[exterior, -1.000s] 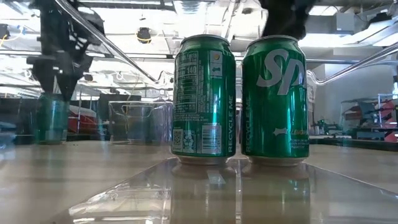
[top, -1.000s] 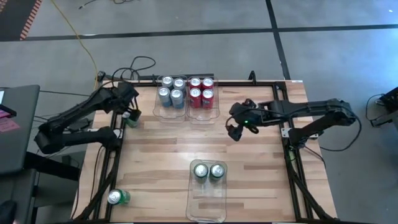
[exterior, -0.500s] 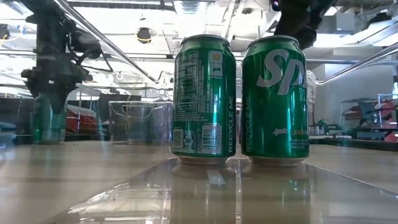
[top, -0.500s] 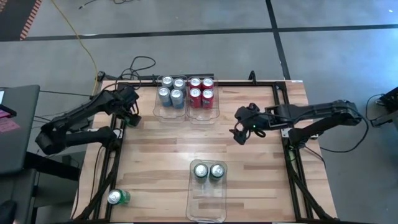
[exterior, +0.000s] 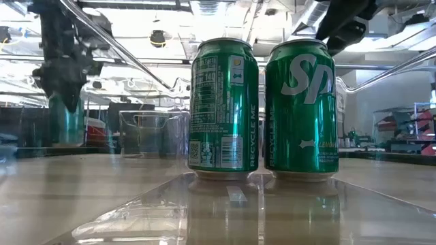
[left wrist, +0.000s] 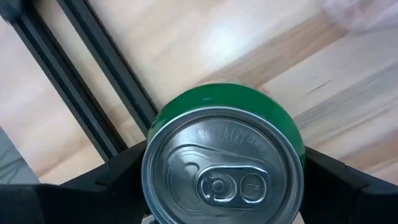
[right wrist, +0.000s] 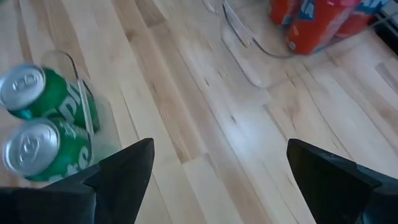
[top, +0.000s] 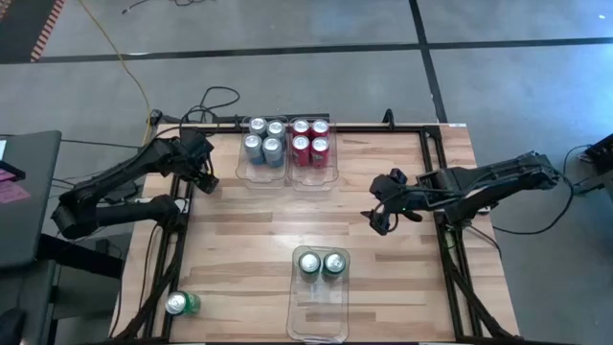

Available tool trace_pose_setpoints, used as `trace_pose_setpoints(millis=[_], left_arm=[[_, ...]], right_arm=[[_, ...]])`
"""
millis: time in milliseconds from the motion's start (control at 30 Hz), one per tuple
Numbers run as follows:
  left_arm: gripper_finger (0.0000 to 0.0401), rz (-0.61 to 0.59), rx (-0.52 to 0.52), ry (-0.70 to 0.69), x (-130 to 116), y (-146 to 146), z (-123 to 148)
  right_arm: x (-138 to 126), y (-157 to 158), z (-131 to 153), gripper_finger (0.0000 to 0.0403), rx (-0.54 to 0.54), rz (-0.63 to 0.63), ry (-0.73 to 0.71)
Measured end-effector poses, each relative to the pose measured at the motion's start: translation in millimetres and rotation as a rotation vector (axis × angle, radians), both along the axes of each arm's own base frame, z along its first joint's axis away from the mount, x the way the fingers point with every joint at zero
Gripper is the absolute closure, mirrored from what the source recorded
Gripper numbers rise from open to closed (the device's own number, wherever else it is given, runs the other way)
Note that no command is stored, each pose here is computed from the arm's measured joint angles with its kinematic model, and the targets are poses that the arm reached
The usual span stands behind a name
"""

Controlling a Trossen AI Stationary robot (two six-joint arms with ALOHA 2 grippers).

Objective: Sort soda cans
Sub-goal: Put the top green soda can into the bottom transparent bin

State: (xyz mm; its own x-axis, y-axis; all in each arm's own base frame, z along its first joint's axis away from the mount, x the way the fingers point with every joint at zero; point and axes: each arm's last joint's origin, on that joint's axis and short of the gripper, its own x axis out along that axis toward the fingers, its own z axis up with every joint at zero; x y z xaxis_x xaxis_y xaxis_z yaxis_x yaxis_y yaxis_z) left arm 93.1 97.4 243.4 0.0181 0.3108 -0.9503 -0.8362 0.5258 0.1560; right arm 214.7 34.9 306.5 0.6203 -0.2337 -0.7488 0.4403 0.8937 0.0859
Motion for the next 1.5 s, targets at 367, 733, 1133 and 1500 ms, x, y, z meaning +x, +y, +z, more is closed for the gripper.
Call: trace_pose_setpoints(millis=[367,733,1133,1500], left_arm=[[0.0096,-0.264,0.019,-0.264,9.0,-52.3,74.1],[0.0096,-0.581,-0.085,-0.436,67.7,-118.8,79.1],[0.0096,-1.083,0.013,-0.564,150.7,-231.5,98.4],[0.0096,-1.413,0.145,-0.388,220.7,-293.3,102.2]], right_arm=[[-5.1,-17.7,1.7,0.0019,-0.014,-0.082,0.021],[-4.9,-21.5,1.7,0.0019,-0.015,-0.093,0.023],[-7.0,-21.7,0.3,0.0019,-0.015,-0.090,0.051],[-7.0,-20.8,0.3,0.0019,-0.012,-0.085,0.051]])
